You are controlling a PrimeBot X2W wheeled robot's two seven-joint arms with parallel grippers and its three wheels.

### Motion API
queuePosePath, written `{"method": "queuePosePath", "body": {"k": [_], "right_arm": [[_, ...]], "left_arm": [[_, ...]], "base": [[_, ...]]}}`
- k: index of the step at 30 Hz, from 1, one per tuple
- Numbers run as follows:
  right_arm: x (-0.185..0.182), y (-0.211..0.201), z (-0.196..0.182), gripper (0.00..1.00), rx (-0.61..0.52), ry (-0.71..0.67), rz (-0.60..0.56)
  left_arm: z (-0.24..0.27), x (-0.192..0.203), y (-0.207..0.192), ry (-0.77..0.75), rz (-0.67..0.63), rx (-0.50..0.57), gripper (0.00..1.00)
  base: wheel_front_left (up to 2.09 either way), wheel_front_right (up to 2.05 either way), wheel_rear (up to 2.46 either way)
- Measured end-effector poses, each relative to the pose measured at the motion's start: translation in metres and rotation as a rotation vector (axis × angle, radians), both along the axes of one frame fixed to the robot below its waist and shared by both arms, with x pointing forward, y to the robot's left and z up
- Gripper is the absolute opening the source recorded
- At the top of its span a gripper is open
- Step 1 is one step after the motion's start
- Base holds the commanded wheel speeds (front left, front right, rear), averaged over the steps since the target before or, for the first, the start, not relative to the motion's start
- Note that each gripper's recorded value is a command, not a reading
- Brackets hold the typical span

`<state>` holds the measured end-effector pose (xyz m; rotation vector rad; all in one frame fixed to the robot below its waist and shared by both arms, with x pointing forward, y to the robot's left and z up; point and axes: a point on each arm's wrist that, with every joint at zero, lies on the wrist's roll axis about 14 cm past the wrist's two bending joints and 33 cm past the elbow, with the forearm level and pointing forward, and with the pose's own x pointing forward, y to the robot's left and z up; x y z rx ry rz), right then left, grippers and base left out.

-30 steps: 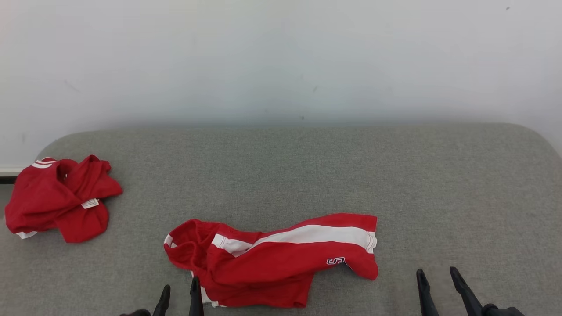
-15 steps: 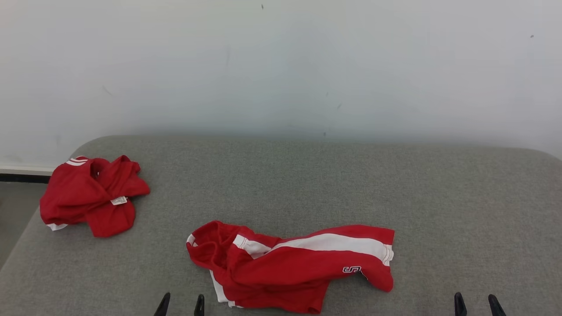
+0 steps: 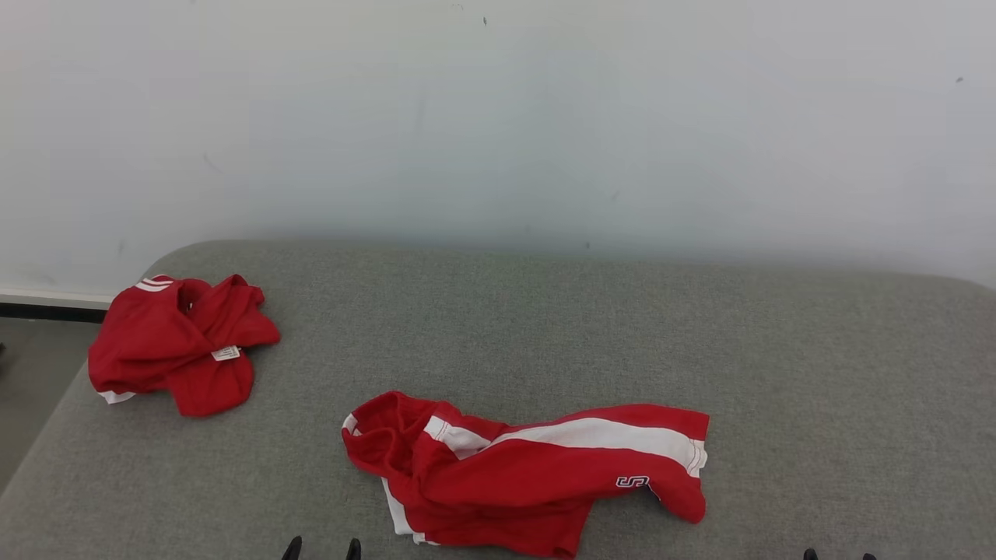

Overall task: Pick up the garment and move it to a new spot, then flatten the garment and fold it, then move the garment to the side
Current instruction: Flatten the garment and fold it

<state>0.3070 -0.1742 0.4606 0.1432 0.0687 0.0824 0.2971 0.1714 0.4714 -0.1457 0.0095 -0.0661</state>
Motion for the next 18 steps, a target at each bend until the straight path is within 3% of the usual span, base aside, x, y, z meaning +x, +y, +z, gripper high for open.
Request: {"method": "queuePosePath", "body": {"k": [18], "right_arm": [[0.011, 0.001, -0.002, 1.00, 0.013, 0.017, -0.004]], "left_arm": [[-0.009, 0.014, -0.007, 0.038, -0.023, -0.008, 1.00]], "base": [[0.00, 0.00, 0.00]]}}
